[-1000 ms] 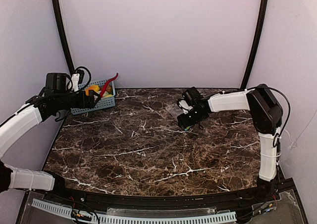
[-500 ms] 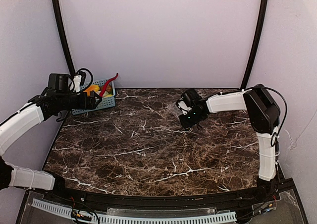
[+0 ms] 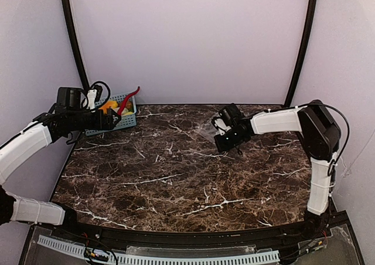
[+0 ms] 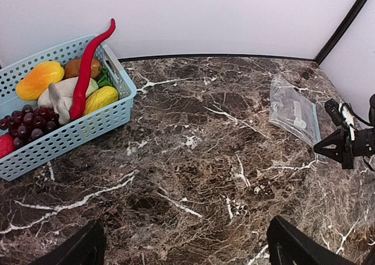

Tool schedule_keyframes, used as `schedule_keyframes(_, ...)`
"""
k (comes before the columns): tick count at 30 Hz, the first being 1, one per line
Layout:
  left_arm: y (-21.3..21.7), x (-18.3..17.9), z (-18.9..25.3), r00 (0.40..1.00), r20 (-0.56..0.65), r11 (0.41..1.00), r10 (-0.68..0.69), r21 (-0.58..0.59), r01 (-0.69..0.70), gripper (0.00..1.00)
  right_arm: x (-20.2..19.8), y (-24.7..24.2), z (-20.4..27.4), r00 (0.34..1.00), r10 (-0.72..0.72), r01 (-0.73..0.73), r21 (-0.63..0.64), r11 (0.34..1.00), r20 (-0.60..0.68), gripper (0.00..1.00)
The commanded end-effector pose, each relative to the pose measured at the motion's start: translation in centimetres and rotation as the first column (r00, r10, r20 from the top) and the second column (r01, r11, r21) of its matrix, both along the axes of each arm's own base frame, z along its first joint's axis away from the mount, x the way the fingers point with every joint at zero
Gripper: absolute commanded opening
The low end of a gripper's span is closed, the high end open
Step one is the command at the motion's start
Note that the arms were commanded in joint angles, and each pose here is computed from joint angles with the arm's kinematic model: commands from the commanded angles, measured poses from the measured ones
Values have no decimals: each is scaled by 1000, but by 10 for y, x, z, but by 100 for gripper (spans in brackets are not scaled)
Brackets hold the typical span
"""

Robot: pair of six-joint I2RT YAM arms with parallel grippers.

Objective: Place the food in the zip-top bag and seal the zipper
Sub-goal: Pick up the zipper food storage bag from the center of the board, then pass from the right arm to the left

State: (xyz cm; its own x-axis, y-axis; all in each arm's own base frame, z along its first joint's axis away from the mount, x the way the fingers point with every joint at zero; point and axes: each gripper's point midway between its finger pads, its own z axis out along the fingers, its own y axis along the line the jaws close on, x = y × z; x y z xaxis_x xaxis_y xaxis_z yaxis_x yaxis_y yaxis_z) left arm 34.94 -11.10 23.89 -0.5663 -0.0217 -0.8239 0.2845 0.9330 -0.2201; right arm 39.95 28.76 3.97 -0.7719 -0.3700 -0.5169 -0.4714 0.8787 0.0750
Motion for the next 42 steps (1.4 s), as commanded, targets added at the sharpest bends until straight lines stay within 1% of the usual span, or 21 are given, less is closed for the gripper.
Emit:
schedule_keyframes(1, -18, -11, 14, 994, 60, 995, -94, -39, 96, 96, -18, 22, 54, 999, 51, -53, 189, 980, 14, 0)
schedule_keyframes(5, -53, -29, 21, 962, 127, 970, -243, 5, 244, 96, -52, 28, 85, 990, 138, -133, 285, 949, 0, 0)
schedule_keyframes(8, -88, -50, 26, 903, 166, 918, -396, 36, 396, 96, -80, 27, 105, 979, 204, -189, 329, 925, -10, 0)
schedule_keyframes(10, -107, -65, 33, 847, 200, 870, -492, 72, 488, 96, -99, 27, 119, 966, 257, -236, 350, 906, -13, 0)
schedule_keyframes(13, -137, -90, 47, 740, 254, 779, -624, 125, 614, 96, -129, 28, 138, 939, 342, -309, 379, 872, -22, 0)
schedule_keyframes(14, -144, -96, 50, 713, 259, 755, -651, 128, 643, 96, -140, 32, 145, 925, 380, -339, 396, 853, -25, 0)
schedule_keyframes(15, -155, -106, 58, 668, 277, 718, -690, 147, 681, 95, -151, 34, 150, 911, 410, -363, 407, 838, -32, 0)
schedule_keyframes(16, -160, -110, 58, 648, 276, 699, -710, 159, 697, 95, -161, 37, 156, 895, 444, -389, 424, 818, -37, 0)
schedule_keyframes(17, -171, -120, 66, 603, 287, 661, -744, 188, 727, 94, -171, 41, 161, 878, 476, -412, 437, 800, -44, 0)
schedule_keyframes(19, -187, -134, 69, 538, 282, 602, -794, 244, 760, 94, -188, 47, 169, 847, 529, -448, 460, 767, -57, 0)
schedule_keyframes(22, -207, -146, 62, 457, 250, 519, -854, 328, 790, 96, -211, 55, 175, 799, 596, -497, 469, 730, -81, 0)
schedule_keyframes(24, -217, -152, 56, 419, 233, 477, -878, 350, 806, 97, -221, 61, 179, 775, 627, -523, 472, 710, -85, 0)
schedule_keyframes(25, -220, -156, 50, 401, 215, 453, -890, 342, 823, 98, -225, 64, 182, 765, 639, -533, 475, 700, -84, 0)
schedule_keyframes(28, -225, -162, 37, 372, 188, 415, -909, 332, 847, 98, -233, 71, 189, 744, 663, -550, 485, 680, -85, 0)
schedule_keyframes(32, -223, -164, 11, 371, 139, 396, -918, 346, 851, 99, -239, 79, 197, 719, 692, -574, 501, 648, -71, 0)
schedule_keyframes(34, -219, -164, 0, 381, 110, 395, -918, 352, 849, 99, -239, 83, 198, 712, 699, -581, 501, 641, -66, 0)
schedule_keyframes(37, -216, -162, -1, 397, 109, 408, -911, 362, 838, 96, -239, 85, 197, 709, 702, -587, 496, 640, -65, 0)
schedule_keyframes(39, -215, -161, 1, 404, 116, 417, -907, 366, 832, 88, -238, 86, 195, 711, 700, -587, 492, 643, -67, 0)
schedule_keyframes(40, -215, -161, 2, 405, 116, 419, -907, 365, 832, 81, -237, 85, 195, 714, 697, -586, 488, 647, -66, 0)
schedule_keyframes(41, -215, -162, 1, 405, 113, 417, -907, 362, 834, 78, -237, 85, 194, 715, 696, -586, 486, 649, -67, 0)
schedule_keyframes(42, -215, -163, 1, 401, 109, 413, -910, 354, 840, 73, -237, 85, 194, 716, 695, -587, 482, 650, -66, 0)
